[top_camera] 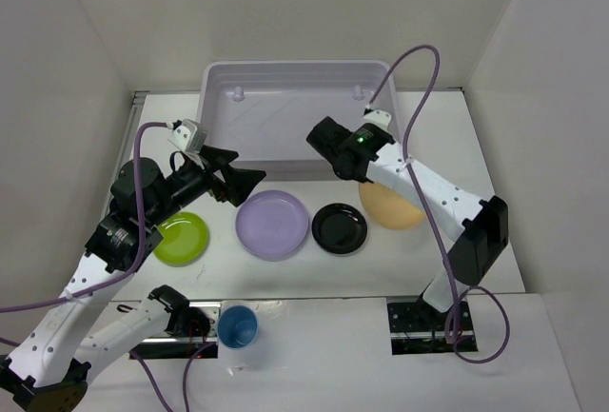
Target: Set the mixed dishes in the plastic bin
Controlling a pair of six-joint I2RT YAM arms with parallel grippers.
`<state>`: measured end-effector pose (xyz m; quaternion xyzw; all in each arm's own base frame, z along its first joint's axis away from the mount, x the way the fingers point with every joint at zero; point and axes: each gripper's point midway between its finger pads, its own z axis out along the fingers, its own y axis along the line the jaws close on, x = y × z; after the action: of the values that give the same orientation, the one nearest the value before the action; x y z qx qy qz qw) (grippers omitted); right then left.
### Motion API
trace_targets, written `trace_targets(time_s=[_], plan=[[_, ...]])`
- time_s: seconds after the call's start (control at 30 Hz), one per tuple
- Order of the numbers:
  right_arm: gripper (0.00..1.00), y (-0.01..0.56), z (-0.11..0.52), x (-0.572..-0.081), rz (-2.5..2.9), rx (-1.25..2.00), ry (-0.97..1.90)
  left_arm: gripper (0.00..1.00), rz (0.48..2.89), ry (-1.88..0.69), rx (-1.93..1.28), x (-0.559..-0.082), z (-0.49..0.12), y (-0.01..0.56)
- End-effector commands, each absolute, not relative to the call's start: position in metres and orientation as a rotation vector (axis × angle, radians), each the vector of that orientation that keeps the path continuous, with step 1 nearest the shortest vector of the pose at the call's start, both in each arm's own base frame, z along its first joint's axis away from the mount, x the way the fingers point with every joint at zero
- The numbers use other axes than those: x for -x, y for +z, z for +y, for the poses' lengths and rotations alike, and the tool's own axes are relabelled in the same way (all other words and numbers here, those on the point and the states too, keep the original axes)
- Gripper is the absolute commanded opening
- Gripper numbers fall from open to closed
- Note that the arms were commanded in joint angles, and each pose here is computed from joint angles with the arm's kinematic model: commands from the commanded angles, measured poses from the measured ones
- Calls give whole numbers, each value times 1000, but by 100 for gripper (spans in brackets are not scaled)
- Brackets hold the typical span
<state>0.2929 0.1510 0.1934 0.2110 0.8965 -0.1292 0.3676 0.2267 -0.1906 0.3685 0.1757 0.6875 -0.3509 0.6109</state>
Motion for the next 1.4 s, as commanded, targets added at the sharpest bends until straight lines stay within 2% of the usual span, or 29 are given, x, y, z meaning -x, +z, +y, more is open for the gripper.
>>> trace_targets(time_s=[0.0,0.2,0.4,0.63,0.67,0.7,0.77,1.1,1.37], plan=[[0,220,151,-318,2205,-441,-444,96,1554,-822,-408,-225,-192,378],[0,233,188,-370,2123,-358,-431,96,1566,-800,-400,-225,-188,376],[0,283,224,-425,1992,-290,-364,96,1567,-786,-385,-226,-185,378],[0,299,253,-476,1895,-162,-416,96,1575,-771,-385,-227,-184,375],[0,283,257,-489,1903,-139,-448,96,1575,-771,-385,-227,-184,375],[0,305,262,-495,1869,-125,-416,96,1575,-771,-385,-227,-184,375],[0,309,263,-513,1843,-122,-413,96,1576,-764,-378,-229,-183,375],[0,250,247,-575,1953,-63,-254,96,1595,-715,-363,-231,-175,375],[0,177,246,-592,2069,45,-294,96,1605,-707,-356,-234,-175,372]])
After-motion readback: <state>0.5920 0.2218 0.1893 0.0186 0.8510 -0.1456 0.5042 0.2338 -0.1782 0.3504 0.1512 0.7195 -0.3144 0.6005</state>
